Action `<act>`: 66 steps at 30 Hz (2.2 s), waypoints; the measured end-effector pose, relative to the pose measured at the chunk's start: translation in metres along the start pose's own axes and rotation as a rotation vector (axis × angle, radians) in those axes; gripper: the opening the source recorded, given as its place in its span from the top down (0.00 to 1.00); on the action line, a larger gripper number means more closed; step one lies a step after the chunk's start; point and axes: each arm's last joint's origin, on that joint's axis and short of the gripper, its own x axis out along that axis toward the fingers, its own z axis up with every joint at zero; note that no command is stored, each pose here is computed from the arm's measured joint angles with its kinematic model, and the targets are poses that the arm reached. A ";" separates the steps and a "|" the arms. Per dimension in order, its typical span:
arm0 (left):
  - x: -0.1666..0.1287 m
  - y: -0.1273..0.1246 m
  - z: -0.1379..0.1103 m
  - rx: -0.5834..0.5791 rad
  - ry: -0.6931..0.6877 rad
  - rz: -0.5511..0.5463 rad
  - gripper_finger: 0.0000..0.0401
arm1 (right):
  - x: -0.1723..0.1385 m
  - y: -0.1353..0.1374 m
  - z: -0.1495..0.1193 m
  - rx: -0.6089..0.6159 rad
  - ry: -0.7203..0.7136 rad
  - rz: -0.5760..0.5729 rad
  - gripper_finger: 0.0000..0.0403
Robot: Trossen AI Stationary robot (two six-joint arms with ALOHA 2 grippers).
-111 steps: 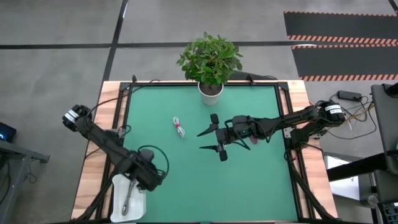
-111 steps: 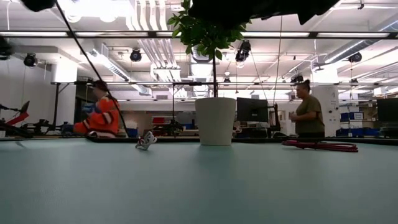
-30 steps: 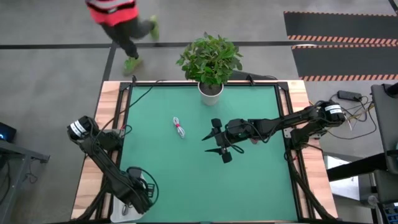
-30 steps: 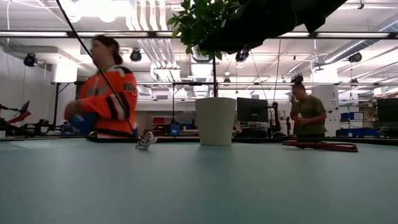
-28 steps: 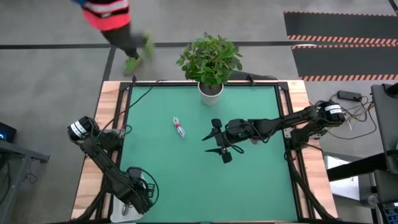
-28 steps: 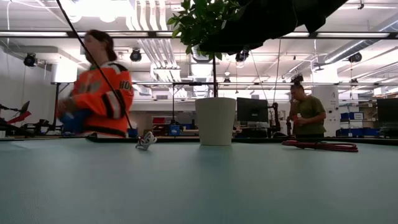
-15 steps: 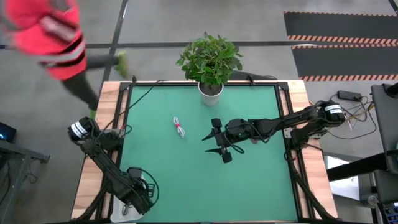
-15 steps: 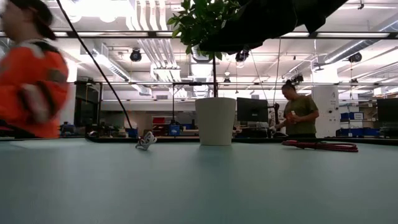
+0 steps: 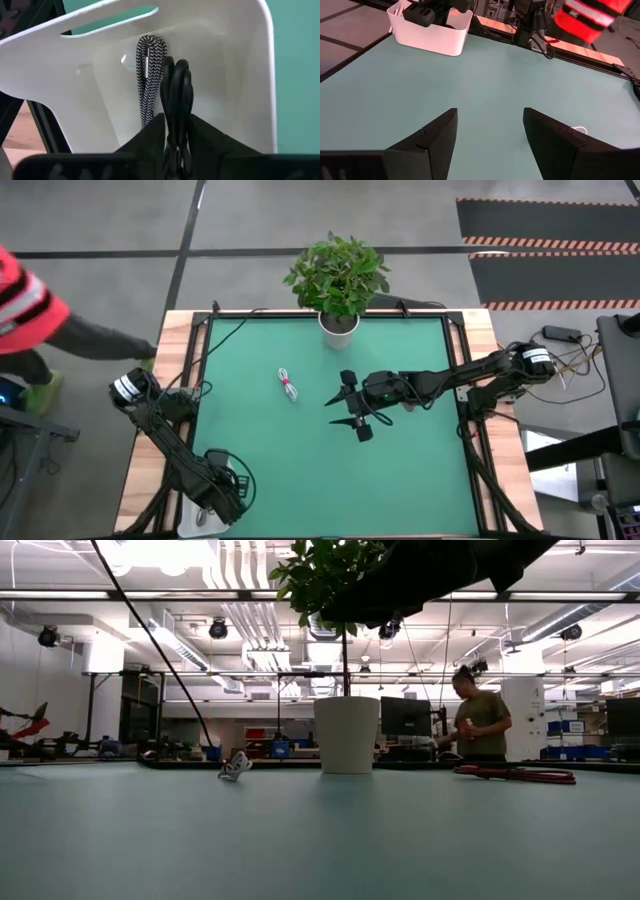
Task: Pick and place USB-C Cables
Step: Put the black charger cable into the bin, then put the white charger cable into the bin
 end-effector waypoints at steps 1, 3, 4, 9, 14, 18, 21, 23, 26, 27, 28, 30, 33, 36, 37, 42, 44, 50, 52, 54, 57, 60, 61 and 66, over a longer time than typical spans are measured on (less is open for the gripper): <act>0.000 0.000 0.000 0.000 0.000 -0.001 0.81 | 0.000 0.000 0.000 0.001 0.000 0.000 0.46; 0.000 0.000 0.000 0.000 0.001 -0.001 0.77 | 0.000 0.000 0.000 0.001 0.001 0.000 0.46; 0.000 0.000 0.000 0.000 0.001 -0.001 0.75 | 0.000 0.000 0.000 0.001 0.001 0.000 0.46; -0.006 0.000 -0.002 0.012 0.048 -0.046 0.69 | 0.000 0.000 0.000 0.005 0.001 0.000 0.46; -0.023 0.003 -0.003 0.054 0.093 -0.107 0.68 | 0.000 0.000 0.000 0.018 0.001 0.000 0.46; -0.039 0.004 -0.002 0.130 0.063 -0.213 0.68 | 0.000 -0.001 0.000 0.079 0.001 -0.008 0.46; -0.052 0.004 0.000 0.233 -0.005 -0.329 0.68 | 0.000 -0.004 0.006 0.128 -0.001 -0.067 0.46; -0.061 0.003 0.000 0.317 -0.074 -0.409 0.68 | -0.001 -0.008 0.015 0.150 -0.002 -0.084 0.46; -0.072 0.001 0.005 0.436 -0.273 -0.549 0.68 | -0.002 -0.012 0.034 0.174 0.003 -0.087 0.46; -0.075 0.000 0.007 0.470 -0.364 -0.597 0.68 | -0.001 -0.014 0.041 0.181 -0.002 -0.090 0.46; -0.077 -0.002 0.008 0.501 -0.461 -0.639 0.68 | -0.001 -0.017 0.048 0.187 -0.012 -0.099 0.46; -0.078 -0.004 0.012 0.567 -0.645 -0.683 0.68 | 0.002 -0.020 0.059 0.185 -0.005 -0.117 0.46; -0.078 -0.007 0.018 0.630 -0.844 -0.676 0.68 | 0.011 -0.027 0.071 0.175 0.008 -0.127 0.46; -0.079 -0.010 0.026 0.632 -1.001 -0.662 0.68 | 0.022 -0.037 0.079 0.180 0.035 -0.139 0.46; -0.080 -0.011 0.029 0.620 -1.044 -0.658 0.68 | 0.025 -0.040 0.080 0.182 0.056 -0.150 0.46; -0.080 -0.020 0.045 0.541 -1.136 -0.635 0.68 | 0.033 -0.059 0.074 0.197 0.188 -0.181 0.46; -0.078 -0.024 0.053 0.501 -1.132 -0.618 0.68 | 0.033 -0.065 0.067 0.206 0.238 -0.188 0.46; -0.073 -0.039 0.084 0.402 -1.071 -0.535 0.68 | 0.022 -0.075 0.052 0.226 0.325 -0.206 0.46; -0.074 -0.045 0.098 0.359 -1.033 -0.505 0.68 | 0.017 -0.075 0.051 0.219 0.324 -0.210 0.46; -0.075 -0.051 0.112 0.315 -0.993 -0.476 0.68 | 0.011 -0.074 0.051 0.207 0.319 -0.218 0.46; -0.077 -0.058 0.134 0.274 -0.947 -0.430 0.68 | 0.003 -0.072 0.052 0.170 0.287 -0.228 0.46; -0.079 -0.066 0.156 0.267 -0.933 -0.399 0.68 | -0.006 -0.072 0.055 0.140 0.269 -0.232 0.46; -0.080 -0.069 0.163 0.267 -0.923 -0.395 0.68 | -0.009 -0.073 0.055 0.132 0.264 -0.236 0.46; -0.081 -0.082 0.196 0.267 -0.871 -0.380 0.68 | -0.025 -0.069 0.056 0.105 0.243 -0.240 0.46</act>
